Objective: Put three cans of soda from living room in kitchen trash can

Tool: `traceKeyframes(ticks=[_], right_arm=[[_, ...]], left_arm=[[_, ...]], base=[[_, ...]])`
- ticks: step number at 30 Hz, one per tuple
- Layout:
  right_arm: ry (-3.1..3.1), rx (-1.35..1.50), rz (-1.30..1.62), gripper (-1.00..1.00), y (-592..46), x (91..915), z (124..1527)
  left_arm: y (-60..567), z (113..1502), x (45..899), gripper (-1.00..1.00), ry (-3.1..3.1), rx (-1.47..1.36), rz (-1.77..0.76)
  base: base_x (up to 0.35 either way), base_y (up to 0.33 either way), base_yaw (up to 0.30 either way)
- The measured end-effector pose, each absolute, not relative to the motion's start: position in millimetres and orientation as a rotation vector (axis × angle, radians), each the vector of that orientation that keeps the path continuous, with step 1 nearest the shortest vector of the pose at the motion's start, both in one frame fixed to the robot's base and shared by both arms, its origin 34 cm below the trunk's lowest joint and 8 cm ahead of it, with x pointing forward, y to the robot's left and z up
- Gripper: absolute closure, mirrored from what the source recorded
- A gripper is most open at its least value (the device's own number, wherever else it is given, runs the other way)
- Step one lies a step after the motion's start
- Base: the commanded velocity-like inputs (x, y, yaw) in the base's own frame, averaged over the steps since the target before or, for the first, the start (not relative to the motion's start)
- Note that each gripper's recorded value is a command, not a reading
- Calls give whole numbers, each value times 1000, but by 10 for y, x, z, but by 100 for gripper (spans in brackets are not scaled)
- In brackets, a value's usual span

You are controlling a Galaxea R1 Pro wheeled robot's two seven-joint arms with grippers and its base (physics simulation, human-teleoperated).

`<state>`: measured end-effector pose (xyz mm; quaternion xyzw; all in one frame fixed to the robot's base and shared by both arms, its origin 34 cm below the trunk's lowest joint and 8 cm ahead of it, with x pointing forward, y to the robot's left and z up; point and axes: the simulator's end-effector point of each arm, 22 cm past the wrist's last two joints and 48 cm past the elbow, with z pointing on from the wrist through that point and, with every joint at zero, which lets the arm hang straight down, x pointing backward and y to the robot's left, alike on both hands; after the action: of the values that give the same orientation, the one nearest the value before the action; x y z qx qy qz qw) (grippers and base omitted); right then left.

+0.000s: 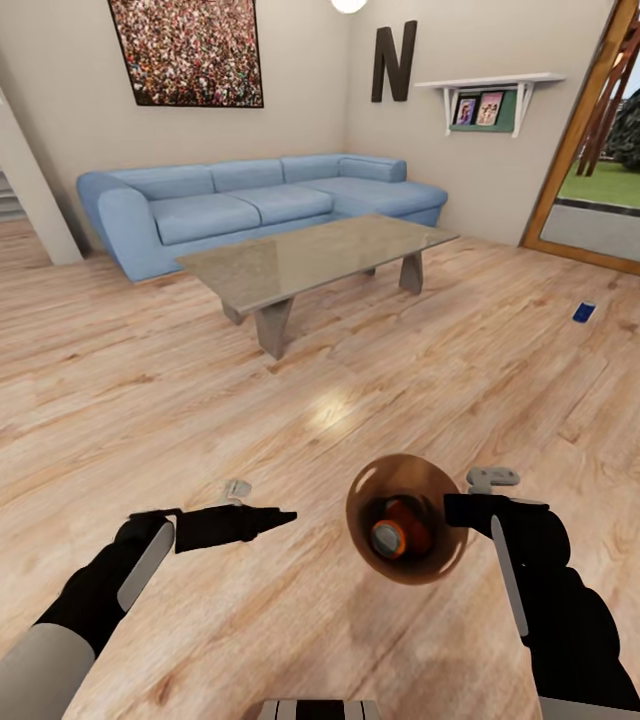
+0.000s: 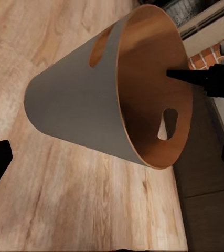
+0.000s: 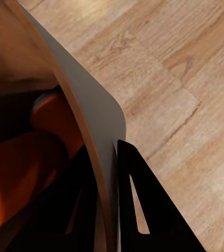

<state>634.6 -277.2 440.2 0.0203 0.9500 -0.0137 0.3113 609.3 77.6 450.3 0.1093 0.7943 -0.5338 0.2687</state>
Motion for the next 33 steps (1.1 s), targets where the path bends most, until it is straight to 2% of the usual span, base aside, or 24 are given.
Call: traceKeyframes(ticks=[33], right_arm=[[2458, 52, -34, 100, -2765, 6376, 4674]], left_arm=[[793, 4760, 6133, -100, 2090, 355, -1390]], base=[[0, 0, 0]])
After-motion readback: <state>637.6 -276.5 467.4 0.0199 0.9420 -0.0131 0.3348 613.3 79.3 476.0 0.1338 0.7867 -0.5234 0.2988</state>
